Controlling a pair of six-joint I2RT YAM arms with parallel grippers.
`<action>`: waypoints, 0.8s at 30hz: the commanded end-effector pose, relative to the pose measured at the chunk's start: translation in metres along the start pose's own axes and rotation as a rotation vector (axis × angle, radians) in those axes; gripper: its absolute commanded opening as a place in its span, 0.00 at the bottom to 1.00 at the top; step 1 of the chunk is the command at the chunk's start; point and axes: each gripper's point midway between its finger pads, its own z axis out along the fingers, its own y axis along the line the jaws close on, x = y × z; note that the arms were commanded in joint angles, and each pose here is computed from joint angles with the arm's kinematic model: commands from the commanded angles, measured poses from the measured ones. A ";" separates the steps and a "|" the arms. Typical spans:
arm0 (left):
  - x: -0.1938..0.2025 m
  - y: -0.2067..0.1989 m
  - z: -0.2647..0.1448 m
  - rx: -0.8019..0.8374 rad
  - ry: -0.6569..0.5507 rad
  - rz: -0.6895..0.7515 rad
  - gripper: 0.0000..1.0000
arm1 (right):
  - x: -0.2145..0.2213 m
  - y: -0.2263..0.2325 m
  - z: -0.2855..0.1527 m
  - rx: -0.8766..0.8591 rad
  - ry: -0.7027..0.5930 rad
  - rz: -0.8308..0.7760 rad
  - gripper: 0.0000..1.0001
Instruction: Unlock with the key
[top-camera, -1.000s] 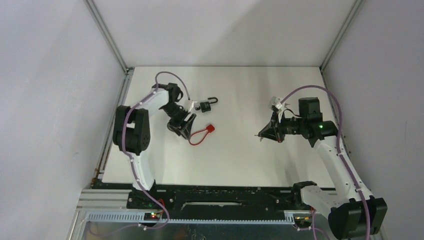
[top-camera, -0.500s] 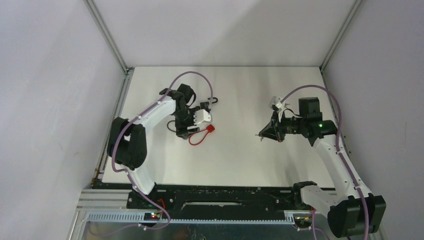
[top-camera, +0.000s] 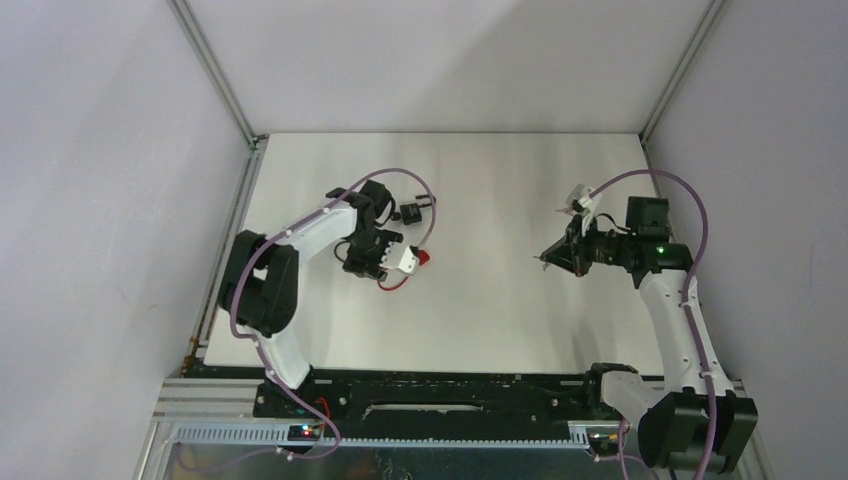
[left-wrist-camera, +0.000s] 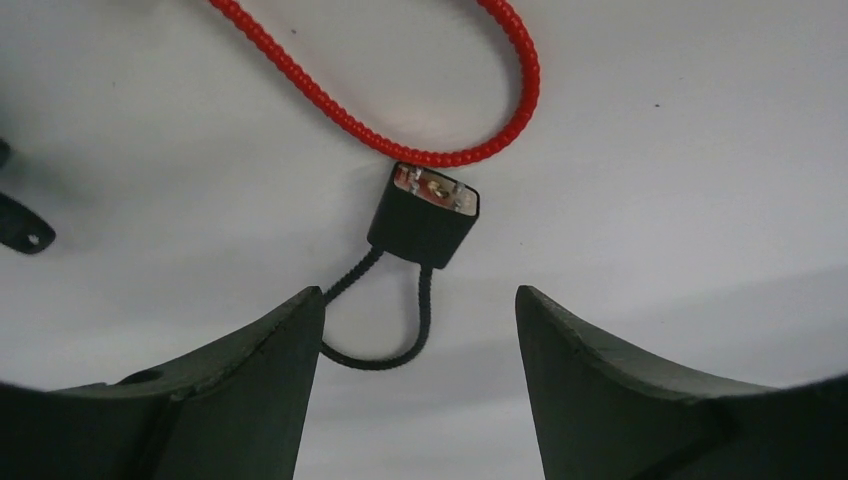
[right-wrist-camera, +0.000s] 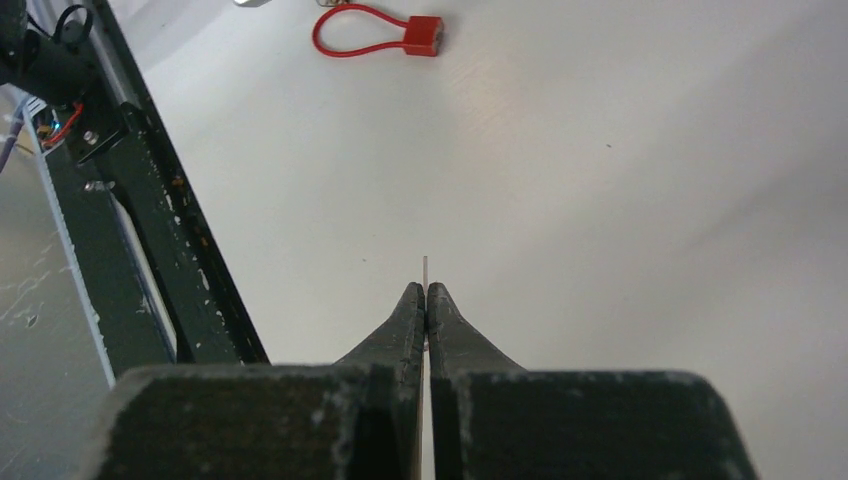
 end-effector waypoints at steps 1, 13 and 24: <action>-0.001 0.013 0.012 0.007 0.003 0.150 0.73 | -0.002 -0.007 -0.008 0.017 -0.037 0.004 0.00; -0.007 0.011 0.036 0.053 -0.040 0.208 0.67 | 0.004 -0.021 -0.014 0.061 -0.037 0.044 0.00; -0.008 0.007 0.045 0.035 -0.054 0.164 0.53 | 0.004 -0.022 -0.015 0.064 -0.040 0.047 0.00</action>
